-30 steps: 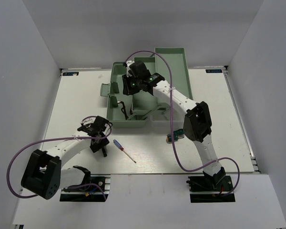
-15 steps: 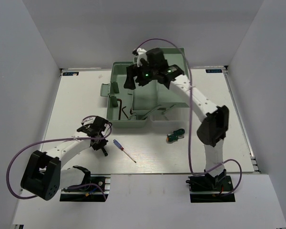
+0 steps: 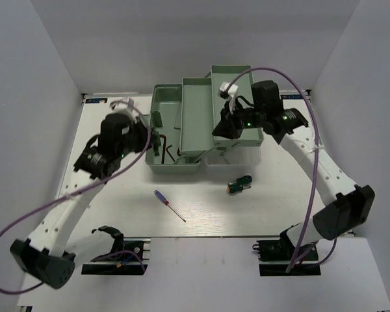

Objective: Sort the tools into containers

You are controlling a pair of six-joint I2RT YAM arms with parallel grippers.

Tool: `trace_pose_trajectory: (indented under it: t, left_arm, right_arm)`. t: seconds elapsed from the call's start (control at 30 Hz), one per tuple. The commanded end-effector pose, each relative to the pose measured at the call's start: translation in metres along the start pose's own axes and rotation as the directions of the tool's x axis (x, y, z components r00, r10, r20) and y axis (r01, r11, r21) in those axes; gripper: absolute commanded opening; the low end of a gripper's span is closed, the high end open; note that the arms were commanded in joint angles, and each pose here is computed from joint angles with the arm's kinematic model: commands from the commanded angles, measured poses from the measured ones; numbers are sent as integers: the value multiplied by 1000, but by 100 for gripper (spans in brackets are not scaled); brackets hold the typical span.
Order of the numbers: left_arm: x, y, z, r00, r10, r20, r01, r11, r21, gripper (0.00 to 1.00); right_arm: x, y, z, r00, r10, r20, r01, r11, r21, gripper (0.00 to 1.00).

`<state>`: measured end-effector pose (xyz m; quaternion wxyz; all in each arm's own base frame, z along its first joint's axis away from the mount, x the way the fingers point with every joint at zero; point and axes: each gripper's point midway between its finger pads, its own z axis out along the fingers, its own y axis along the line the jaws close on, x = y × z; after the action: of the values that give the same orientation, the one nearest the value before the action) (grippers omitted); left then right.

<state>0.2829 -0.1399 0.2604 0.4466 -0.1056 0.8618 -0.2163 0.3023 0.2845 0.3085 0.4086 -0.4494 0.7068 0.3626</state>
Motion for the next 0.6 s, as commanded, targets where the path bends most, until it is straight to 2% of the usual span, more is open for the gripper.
trace_pose_trajectory:
  t: [0.0, 0.03, 0.07, 0.13, 0.2, 0.3, 0.47, 0.5, 0.53, 0.57]
  left_arm:
    - [-26, -61, 29, 993, 116, 5, -114, 968, 225, 0]
    - [-39, -79, 32, 993, 117, 24, -119, 953, 279, 0]
    - [-38, -82, 54, 993, 120, 2, -116, 954, 277, 0]
    - [-58, -108, 66, 992, 120, 41, -127, 930, 344, 0]
    - [-53, -121, 96, 991, 133, 8, -126, 918, 377, 0]
    - [-59, -133, 117, 992, 123, 14, -118, 907, 405, 0]
    - [-42, -147, 154, 989, 138, -52, -103, 897, 429, 2]
    - [-37, -151, 156, 987, 145, -67, -103, 896, 431, 8]
    - [-36, -150, 159, 986, 147, -82, -99, 901, 423, 25]
    - [-34, -147, 164, 986, 145, -84, -98, 908, 408, 38]
  right_arm:
    - [12, 17, -19, 990, -139, 3, 139, 990, -19, 25]
    - [16, 17, -20, 990, -142, -6, 142, 990, -15, 32]
    - [20, 20, -24, 990, -140, -9, 140, 990, -16, 36]
    - [31, 30, -28, 993, -115, -38, 113, 992, -48, 42]
    - [42, 41, -34, 994, -91, -57, 86, 993, -78, 42]
    - [56, 51, -37, 994, -88, -67, 82, 992, -94, 41]
    - [67, 55, -35, 994, -69, -86, 60, 992, -112, 41]
    - [68, 57, -33, 993, -75, -89, 64, 991, -120, 41]
    - [74, 56, -31, 991, -74, -111, 60, 990, -129, 41]
    - [74, 57, -30, 990, -76, -115, 60, 989, -135, 41]
